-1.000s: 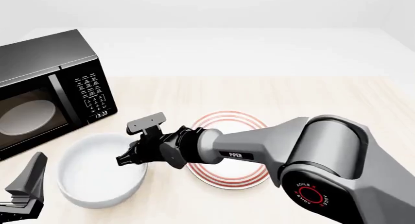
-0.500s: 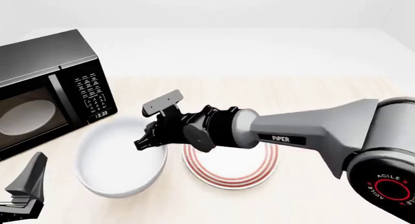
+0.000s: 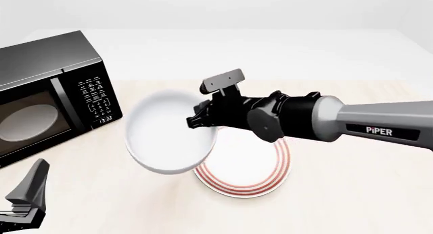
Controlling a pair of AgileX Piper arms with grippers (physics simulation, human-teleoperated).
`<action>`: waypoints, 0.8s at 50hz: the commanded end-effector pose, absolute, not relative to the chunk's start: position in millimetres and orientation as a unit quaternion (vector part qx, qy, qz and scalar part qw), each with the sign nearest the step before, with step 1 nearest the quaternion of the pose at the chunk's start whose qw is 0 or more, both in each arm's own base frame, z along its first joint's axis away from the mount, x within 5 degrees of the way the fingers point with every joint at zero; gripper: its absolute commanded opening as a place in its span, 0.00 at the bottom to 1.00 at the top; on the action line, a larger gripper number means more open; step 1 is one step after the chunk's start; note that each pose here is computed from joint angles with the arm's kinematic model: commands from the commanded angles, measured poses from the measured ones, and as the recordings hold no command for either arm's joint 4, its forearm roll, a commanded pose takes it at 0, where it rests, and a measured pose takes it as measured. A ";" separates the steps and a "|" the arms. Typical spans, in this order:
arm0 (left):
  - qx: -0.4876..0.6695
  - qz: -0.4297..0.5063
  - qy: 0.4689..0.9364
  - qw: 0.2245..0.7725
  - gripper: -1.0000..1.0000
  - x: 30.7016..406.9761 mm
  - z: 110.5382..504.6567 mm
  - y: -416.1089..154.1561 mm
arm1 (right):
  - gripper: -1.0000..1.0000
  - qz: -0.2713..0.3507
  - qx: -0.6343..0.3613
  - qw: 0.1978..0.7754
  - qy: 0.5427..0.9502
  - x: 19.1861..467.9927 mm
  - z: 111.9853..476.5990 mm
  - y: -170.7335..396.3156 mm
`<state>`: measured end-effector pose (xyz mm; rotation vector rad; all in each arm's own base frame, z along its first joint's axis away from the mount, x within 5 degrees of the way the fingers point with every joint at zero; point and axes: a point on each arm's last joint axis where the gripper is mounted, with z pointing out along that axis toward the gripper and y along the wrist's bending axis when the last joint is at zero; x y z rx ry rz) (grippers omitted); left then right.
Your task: Put the white bowl to the right of the plate.
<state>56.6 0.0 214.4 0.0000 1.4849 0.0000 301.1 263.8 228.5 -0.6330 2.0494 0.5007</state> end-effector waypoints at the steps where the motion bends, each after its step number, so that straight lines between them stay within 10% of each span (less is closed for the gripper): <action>1: 0.000 0.000 0.676 0.737 1.00 56.6 214.4 0.0 | 0.00 0.194 -0.173 0.478 0.839 304.2 241.6 203.0; 40: 0.000 0.000 0.676 0.737 1.00 56.6 214.4 0.0 | 0.00 0.082 -0.008 0.497 0.864 288.0 229.7 50.4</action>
